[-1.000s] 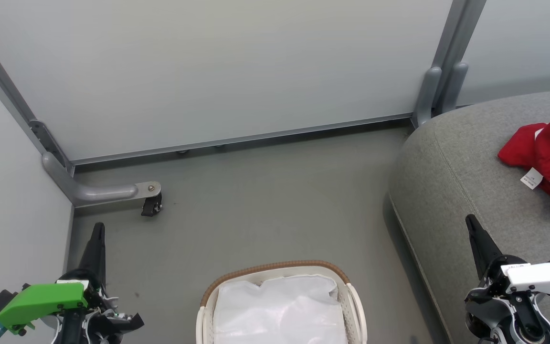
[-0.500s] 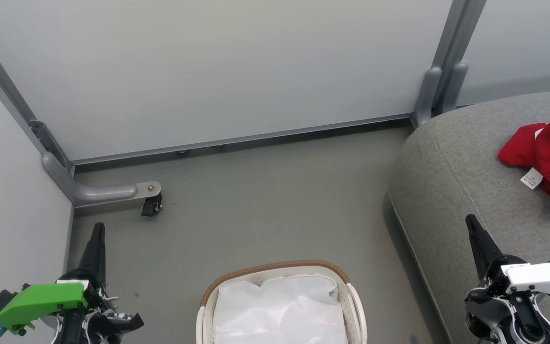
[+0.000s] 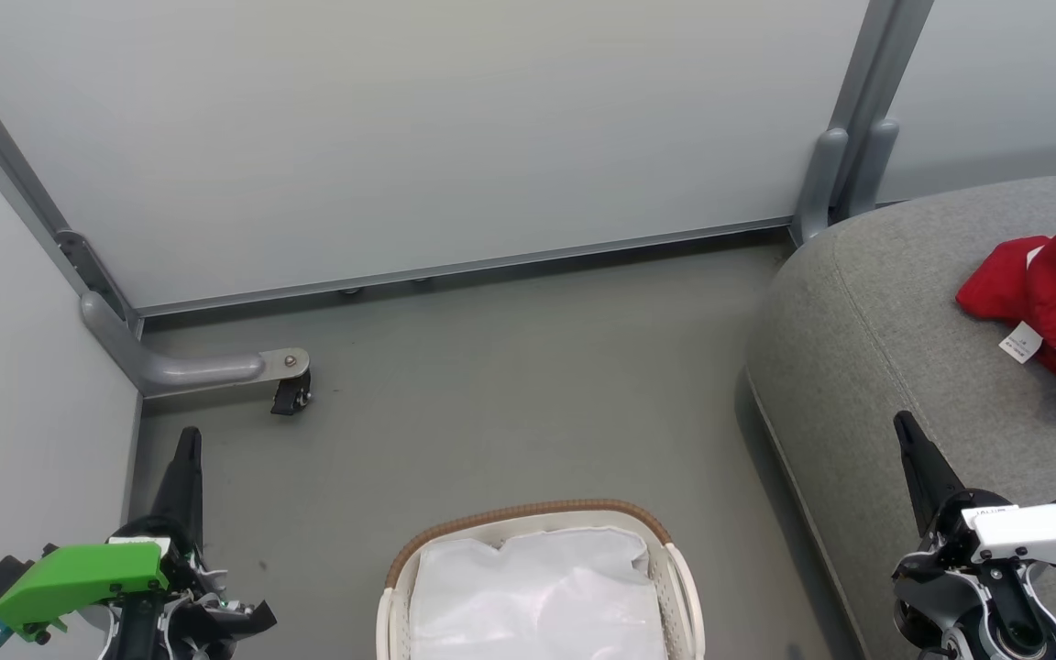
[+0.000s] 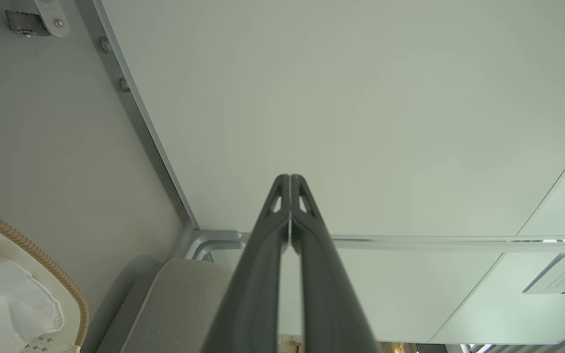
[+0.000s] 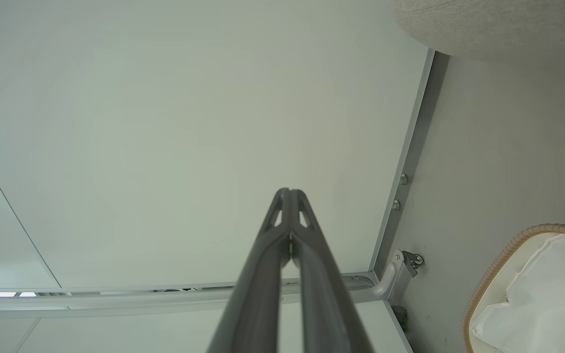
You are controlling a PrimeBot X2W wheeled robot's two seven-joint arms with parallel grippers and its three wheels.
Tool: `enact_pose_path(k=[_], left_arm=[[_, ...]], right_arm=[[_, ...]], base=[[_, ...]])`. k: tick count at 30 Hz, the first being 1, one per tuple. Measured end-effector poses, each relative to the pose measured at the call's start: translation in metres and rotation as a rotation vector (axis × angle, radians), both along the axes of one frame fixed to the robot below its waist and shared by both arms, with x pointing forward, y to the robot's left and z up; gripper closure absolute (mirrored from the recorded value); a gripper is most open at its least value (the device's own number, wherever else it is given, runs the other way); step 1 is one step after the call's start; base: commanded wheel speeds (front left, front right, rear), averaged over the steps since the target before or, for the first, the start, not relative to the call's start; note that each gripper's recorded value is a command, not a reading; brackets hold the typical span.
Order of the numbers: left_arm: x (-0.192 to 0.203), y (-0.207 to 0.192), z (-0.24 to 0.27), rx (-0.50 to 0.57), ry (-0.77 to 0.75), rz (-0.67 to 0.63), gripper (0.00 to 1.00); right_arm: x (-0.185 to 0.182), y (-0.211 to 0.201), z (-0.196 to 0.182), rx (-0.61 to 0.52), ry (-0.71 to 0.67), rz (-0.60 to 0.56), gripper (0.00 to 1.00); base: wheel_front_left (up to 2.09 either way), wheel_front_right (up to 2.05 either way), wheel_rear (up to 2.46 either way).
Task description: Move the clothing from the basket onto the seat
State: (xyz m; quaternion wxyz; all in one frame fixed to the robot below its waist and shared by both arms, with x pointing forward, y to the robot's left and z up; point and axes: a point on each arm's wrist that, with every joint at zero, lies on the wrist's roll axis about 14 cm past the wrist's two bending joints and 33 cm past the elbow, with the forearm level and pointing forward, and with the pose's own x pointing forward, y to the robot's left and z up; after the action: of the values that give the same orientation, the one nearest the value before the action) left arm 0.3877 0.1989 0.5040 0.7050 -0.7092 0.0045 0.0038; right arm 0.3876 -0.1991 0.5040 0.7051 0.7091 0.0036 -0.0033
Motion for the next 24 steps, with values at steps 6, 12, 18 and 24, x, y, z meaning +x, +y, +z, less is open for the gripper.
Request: enact_pose_path(k=[6,12,18,24], left_arm=[[0.0,0.0,0.0,0.0,0.0,0.0,1.0],[0.0,0.0,0.0,0.0,0.0,0.0,1.0],[0.0,0.0,0.0,0.0,0.0,0.0,1.0],[0.0,0.0,0.0,0.0,0.0,0.0,1.0]], right_arm=[[0.0,0.0,0.0,0.0,0.0,0.0,1.0],[0.0,0.0,0.0,0.0,0.0,0.0,1.0],[0.0,0.0,0.0,0.0,0.0,0.0,1.0],[0.0,0.0,0.0,0.0,0.0,0.0,1.0]], base=[[0.0,0.0,0.0],[0.0,0.0,0.0],[0.0,0.0,0.0],[0.0,0.0,0.0]])
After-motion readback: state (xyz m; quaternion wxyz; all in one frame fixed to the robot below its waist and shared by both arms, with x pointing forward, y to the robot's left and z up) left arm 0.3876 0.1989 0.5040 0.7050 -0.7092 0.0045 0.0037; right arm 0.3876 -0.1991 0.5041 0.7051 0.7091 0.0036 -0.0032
